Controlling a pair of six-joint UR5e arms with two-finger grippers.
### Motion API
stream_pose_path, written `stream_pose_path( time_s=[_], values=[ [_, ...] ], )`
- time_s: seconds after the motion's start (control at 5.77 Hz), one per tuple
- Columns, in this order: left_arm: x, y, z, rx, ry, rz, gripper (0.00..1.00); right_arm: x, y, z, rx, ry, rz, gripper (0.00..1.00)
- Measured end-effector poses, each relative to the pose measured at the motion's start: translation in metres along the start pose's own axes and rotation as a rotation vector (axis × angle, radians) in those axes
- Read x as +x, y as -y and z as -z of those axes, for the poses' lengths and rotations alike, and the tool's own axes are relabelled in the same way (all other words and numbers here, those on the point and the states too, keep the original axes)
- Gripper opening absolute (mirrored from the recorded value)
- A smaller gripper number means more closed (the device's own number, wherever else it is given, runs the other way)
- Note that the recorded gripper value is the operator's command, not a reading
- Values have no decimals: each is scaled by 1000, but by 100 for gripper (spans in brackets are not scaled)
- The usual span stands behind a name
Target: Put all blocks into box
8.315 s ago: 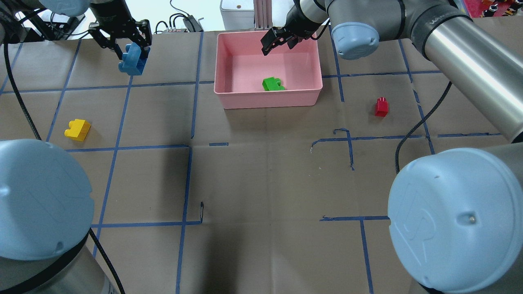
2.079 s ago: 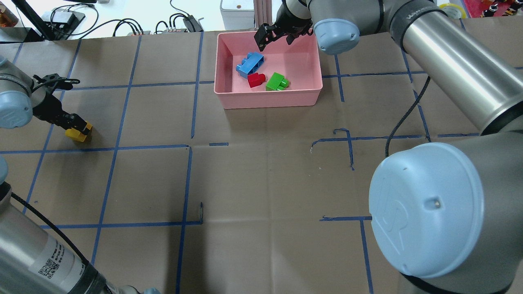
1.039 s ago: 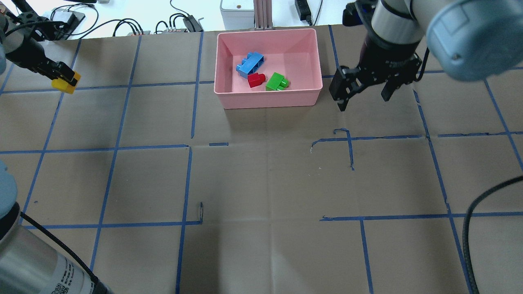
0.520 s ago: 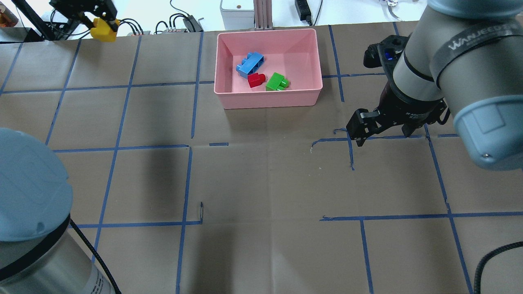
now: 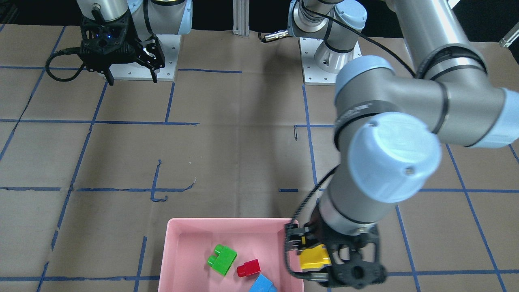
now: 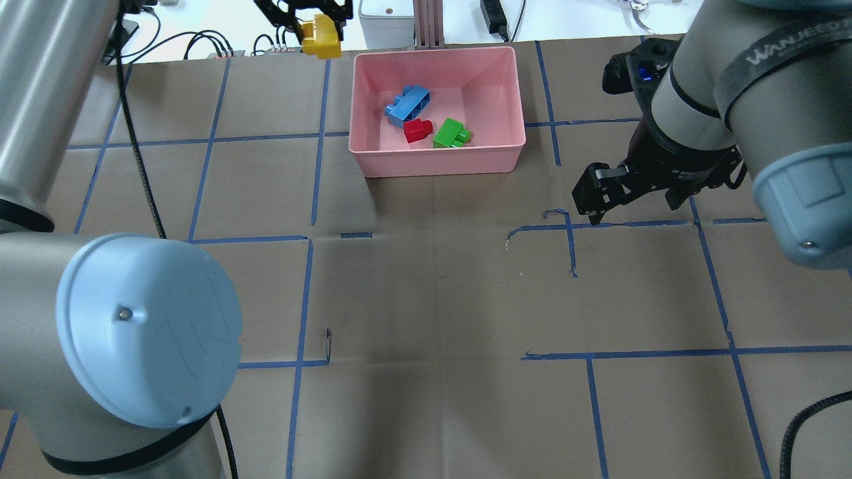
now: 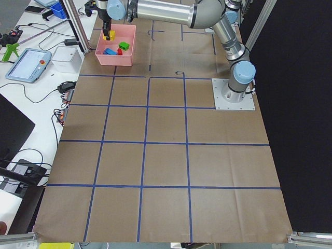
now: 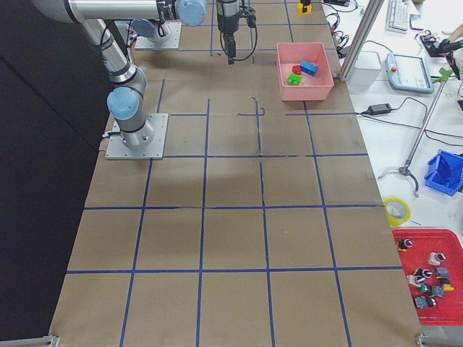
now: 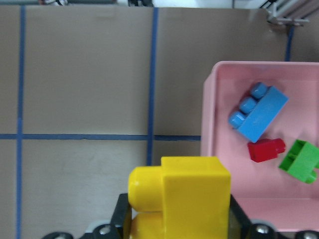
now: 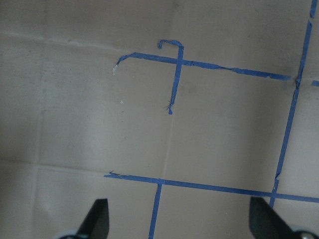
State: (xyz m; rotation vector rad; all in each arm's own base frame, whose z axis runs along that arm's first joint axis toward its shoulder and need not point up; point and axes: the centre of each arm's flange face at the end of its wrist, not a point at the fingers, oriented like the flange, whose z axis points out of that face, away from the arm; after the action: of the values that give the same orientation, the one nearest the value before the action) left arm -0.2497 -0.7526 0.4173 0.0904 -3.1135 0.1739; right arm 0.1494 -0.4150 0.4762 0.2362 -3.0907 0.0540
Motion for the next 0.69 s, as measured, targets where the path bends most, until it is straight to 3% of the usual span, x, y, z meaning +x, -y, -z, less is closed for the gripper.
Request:
stream_pose_path(
  time_s=[0.17,0.35,0.52,0.69],
  values=[
    [42,-2,-43,-7,-1,4,10,0,0,1,1,2,-1,100],
    [60,-2,-85,-28,3,0,65,-1,1,1,3,14,-1,100],
    [66,-4,-116,-46,8,-3,100,-3,2,-1,1,30,-1,100],
    [67,-7,-130,-45,8,-3,100,-3,5,-4,-4,37,-2,100]
  ],
)
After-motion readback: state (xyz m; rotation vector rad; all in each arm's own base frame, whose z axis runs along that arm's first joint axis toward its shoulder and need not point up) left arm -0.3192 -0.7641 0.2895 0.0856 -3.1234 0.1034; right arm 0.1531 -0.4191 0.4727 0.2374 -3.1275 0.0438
